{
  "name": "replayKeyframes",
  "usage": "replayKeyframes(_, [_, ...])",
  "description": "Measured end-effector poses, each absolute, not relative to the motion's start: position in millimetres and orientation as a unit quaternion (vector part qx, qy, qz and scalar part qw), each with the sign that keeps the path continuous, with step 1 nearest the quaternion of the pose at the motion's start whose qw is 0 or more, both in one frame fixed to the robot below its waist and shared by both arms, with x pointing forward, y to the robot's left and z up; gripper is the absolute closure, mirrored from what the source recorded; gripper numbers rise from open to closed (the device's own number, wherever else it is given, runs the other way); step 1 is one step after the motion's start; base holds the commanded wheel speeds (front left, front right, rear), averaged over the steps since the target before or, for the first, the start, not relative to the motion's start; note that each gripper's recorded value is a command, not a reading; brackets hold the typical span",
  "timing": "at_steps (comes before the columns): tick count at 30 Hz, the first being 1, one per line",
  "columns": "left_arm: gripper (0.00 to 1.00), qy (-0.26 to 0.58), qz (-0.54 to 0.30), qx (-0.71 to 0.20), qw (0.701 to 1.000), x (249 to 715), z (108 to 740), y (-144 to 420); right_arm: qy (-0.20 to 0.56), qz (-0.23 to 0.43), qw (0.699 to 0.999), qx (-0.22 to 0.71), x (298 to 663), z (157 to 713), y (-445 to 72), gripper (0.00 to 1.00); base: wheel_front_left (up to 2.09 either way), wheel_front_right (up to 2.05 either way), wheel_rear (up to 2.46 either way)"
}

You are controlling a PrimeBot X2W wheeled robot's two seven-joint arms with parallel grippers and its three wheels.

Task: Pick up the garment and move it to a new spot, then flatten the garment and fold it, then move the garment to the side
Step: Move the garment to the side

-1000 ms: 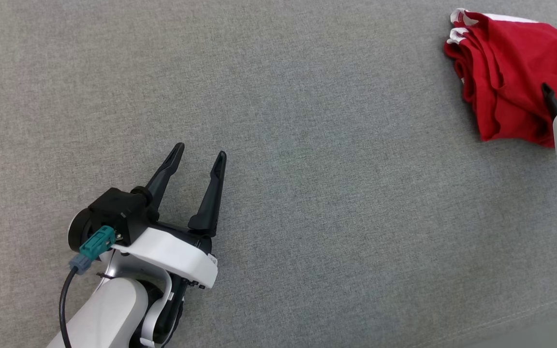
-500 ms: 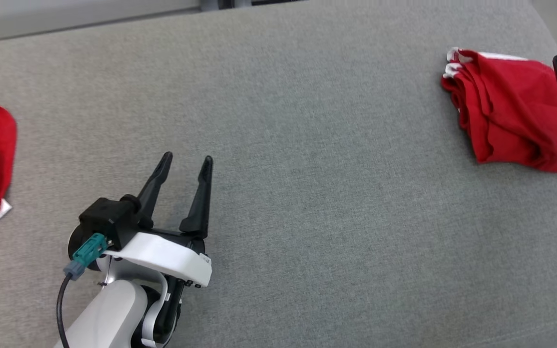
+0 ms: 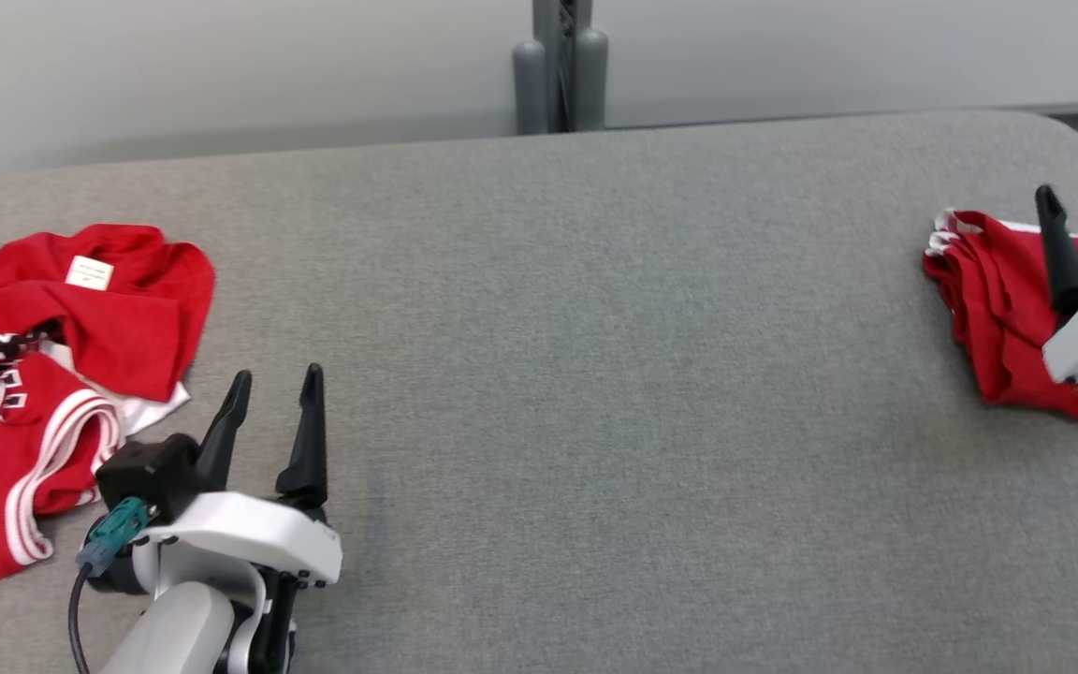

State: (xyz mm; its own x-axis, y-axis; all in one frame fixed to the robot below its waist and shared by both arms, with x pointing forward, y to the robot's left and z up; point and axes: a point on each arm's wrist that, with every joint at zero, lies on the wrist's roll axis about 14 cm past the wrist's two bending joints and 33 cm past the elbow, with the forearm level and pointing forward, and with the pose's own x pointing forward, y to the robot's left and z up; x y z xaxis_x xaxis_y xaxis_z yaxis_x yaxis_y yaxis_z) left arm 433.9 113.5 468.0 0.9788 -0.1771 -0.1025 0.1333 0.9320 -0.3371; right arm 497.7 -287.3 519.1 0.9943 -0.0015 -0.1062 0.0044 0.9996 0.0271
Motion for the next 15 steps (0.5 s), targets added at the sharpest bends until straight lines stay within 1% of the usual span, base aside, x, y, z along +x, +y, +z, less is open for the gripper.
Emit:
replayKeyframes(6, [0.0,0.06,-0.037,-0.146,0.987,415.8,468.6,150.8,0.013,0.031,0.998,0.055,479.5,519.2,-242.9,0.0,0.0,0.0,0.0])
replayKeyframes(15, [0.0,0.052,-0.006,-0.127,0.991,391.2,468.4,177.4,-0.019,0.027,0.997,0.076,435.5,507.5,-209.8,0.0,0.0,0.0,0.0])
